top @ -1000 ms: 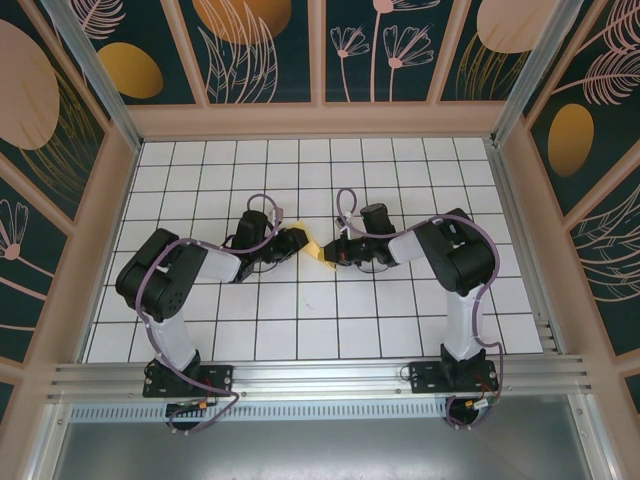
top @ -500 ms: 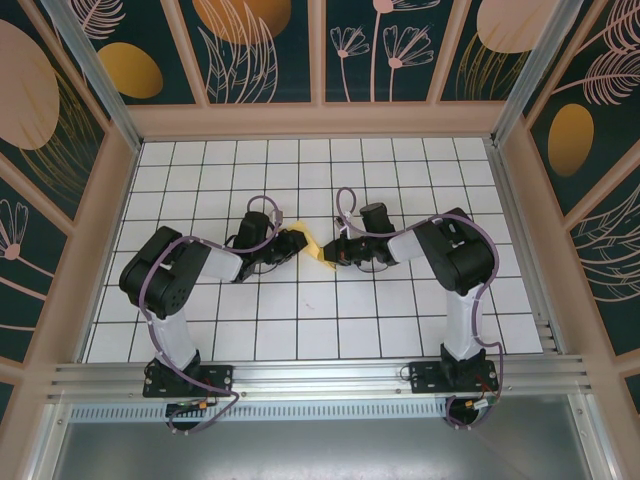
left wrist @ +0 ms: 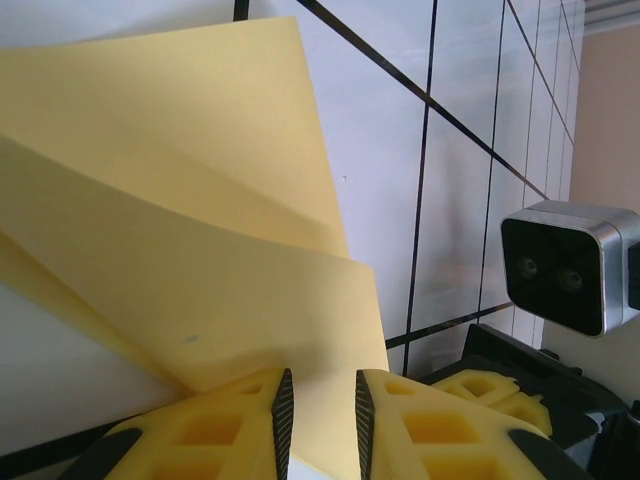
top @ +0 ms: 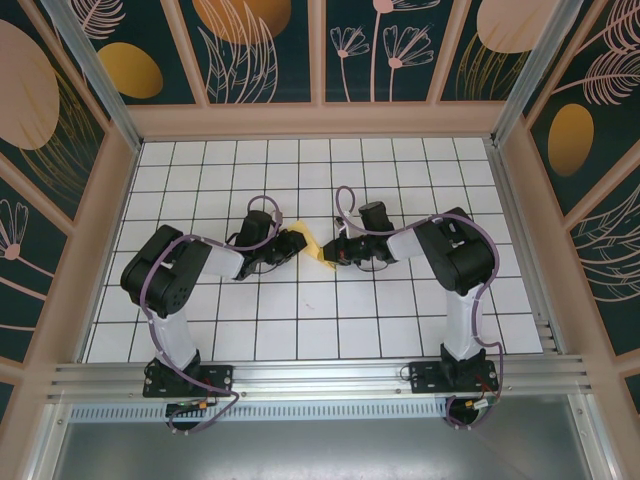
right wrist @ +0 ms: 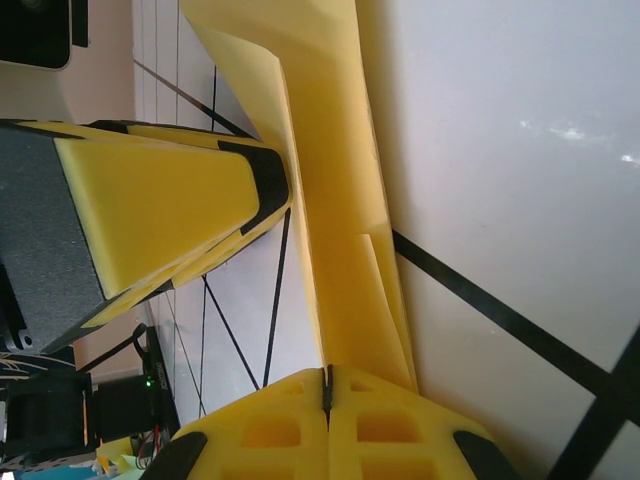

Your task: Fold a paper plane with a square sheet of paper (pick it up from the middle)

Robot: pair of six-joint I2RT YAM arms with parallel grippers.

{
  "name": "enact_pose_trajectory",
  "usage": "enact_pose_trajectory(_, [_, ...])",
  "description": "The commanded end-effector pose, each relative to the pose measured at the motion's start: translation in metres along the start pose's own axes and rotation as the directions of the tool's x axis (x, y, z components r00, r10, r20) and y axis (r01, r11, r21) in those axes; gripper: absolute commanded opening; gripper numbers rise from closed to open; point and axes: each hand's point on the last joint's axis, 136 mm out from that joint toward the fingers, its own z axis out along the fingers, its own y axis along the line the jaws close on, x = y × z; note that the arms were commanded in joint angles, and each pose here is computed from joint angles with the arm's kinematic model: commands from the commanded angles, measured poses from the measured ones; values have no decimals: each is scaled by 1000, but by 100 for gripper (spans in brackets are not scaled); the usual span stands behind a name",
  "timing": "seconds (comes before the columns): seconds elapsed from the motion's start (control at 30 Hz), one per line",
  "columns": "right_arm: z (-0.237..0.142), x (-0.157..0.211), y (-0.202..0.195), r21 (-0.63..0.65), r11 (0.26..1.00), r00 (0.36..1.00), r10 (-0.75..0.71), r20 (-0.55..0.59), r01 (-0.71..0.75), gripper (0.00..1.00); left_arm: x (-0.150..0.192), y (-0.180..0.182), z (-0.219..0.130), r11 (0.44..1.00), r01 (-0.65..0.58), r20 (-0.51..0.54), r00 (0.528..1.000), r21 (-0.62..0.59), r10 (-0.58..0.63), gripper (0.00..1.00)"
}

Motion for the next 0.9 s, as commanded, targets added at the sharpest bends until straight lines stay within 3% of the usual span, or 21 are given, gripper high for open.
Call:
enact_pose_trajectory(0.0, [6, 6, -12, 43, 999, 1000, 13, -26, -12, 0, 1, 13, 6, 998, 12, -2, 1000, -60, -12, 26])
enact_pose_trajectory(0.47, [-5, 6, 12, 19, 998, 998, -52, -45, 53, 15, 1, 29, 7, 986, 19, -17, 1000, -163, -22, 26])
enact_pose_trajectory(0.87, [-12, 13, 5, 82, 983, 985, -160, -69, 165, 20, -1, 34, 9, 979, 23, -22, 999, -201, -28, 26])
